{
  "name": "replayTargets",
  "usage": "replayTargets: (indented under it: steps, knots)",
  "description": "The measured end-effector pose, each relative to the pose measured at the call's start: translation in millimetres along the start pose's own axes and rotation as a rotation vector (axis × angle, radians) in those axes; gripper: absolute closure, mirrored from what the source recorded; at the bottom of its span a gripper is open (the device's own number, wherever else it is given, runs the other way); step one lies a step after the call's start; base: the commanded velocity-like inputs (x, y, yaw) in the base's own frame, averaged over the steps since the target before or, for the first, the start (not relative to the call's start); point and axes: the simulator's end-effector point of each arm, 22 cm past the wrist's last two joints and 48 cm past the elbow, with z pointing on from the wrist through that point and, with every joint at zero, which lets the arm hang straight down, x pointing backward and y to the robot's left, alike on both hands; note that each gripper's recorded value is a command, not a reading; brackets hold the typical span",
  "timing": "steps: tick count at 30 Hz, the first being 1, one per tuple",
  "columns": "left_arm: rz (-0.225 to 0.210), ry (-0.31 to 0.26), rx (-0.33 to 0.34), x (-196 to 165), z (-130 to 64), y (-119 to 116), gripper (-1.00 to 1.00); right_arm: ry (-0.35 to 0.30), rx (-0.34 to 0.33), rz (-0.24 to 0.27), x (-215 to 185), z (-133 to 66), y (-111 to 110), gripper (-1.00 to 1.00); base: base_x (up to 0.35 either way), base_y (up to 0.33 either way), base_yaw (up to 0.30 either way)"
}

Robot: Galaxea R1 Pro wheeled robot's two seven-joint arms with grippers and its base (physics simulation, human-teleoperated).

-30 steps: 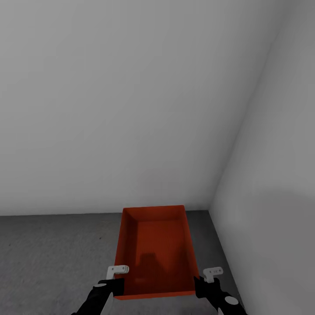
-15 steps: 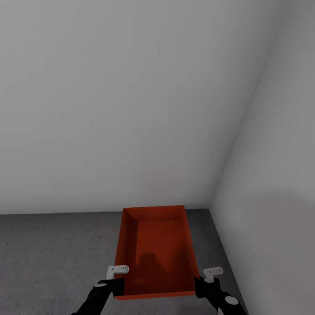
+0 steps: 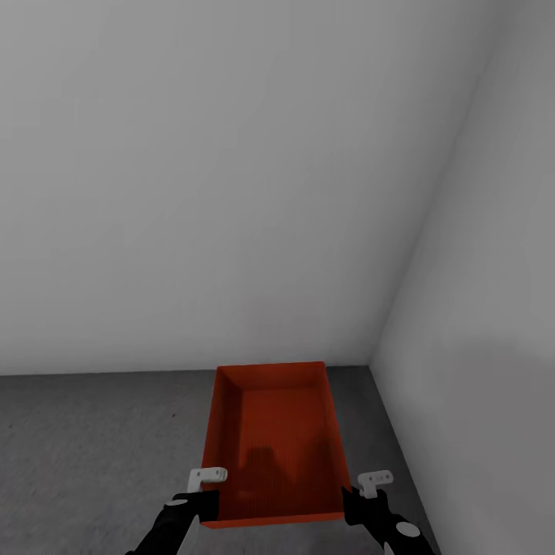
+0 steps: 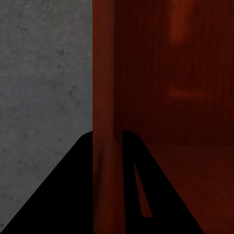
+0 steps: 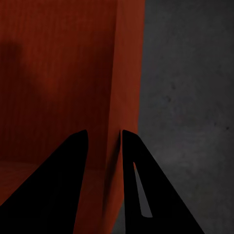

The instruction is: Move the two storage containers from the living room to the garage. In the garage, place one container on the floor and stack the other container on top of it (either order is fine).

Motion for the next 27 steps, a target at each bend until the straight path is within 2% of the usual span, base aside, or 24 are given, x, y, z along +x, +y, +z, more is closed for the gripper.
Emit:
replayTargets:
  steps: [6,19,27]
  knots:
    - [0.000,0.000,0.000,5,9.7,0,1.00,0.000,0.000,0.000,7,8.2,-1,1.00,0.000,0.000,0.000]
    - [0.000,-0.001,0.000,5,9.7,0,1.00,-0.001,0.000,0.000,7,8.2,-1,1.00,0.000,0.000,0.000]
    - [0.000,0.000,0.000,12,22.9,0,1.00,0.000,0.000,0.000,17,19.2,-3,1.00,0.000,0.000,0.000]
